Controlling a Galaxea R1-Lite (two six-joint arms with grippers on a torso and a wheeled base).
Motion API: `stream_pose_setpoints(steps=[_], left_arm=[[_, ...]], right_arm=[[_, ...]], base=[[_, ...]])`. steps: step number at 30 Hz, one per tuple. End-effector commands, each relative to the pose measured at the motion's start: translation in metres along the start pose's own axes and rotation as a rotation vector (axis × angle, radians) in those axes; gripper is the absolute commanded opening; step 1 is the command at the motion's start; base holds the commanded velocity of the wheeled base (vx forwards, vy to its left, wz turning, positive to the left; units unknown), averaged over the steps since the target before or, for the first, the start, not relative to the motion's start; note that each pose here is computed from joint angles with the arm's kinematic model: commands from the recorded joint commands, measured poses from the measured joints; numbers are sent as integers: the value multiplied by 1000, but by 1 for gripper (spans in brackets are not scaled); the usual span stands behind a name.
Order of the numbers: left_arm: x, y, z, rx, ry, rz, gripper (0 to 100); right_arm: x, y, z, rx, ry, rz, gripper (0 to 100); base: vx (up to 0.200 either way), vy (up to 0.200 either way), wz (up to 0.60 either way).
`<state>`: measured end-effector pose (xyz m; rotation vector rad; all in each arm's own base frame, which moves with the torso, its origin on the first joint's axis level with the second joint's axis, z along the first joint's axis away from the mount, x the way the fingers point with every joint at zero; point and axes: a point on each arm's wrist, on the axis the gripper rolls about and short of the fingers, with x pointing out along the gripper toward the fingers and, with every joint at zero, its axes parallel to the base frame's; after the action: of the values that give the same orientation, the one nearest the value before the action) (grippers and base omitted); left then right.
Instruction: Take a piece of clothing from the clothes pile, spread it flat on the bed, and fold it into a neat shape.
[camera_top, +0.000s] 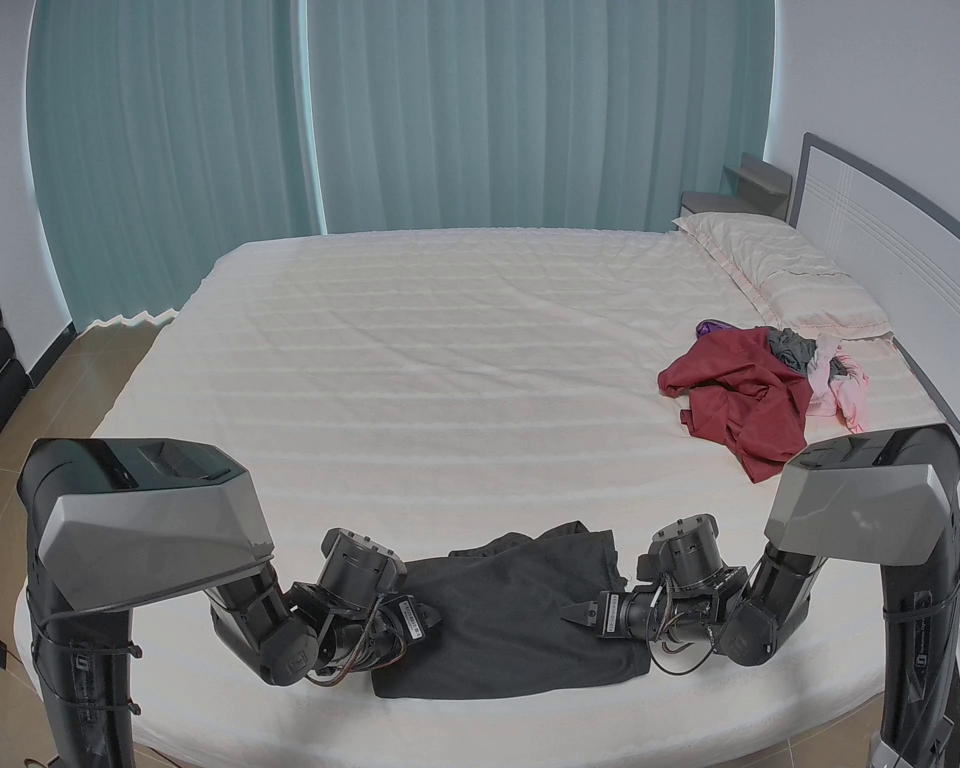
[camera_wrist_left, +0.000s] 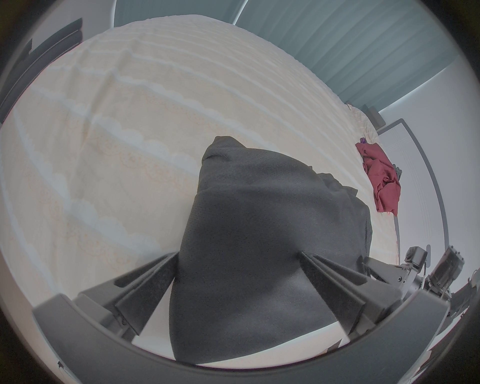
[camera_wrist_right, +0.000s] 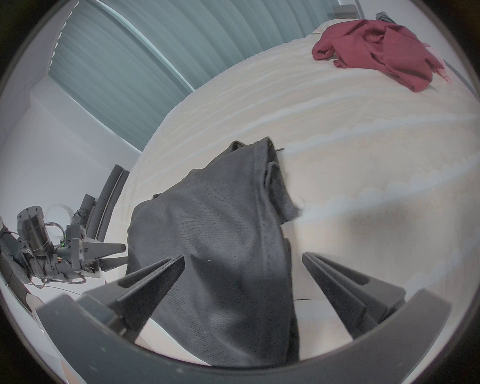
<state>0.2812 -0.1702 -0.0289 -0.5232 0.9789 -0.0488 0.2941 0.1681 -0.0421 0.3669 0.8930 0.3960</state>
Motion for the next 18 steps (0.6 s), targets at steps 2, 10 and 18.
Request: stream_pose_setpoints(steps=[2, 10, 18], left_arm=[[-1, 0, -1, -5, 2, -4, 0], [-7, 2, -1, -41, 4, -1, 0], [-37, -4, 9, -93, -16, -75, 0]], right_arm=[[1, 0, 0, 6, 2, 1, 0], [-2, -1, 2, 49, 2, 25, 0], [-10, 5, 5, 160, -16, 47, 0]], base=[[0, 0, 0], [0, 0, 0], [0, 0, 0]])
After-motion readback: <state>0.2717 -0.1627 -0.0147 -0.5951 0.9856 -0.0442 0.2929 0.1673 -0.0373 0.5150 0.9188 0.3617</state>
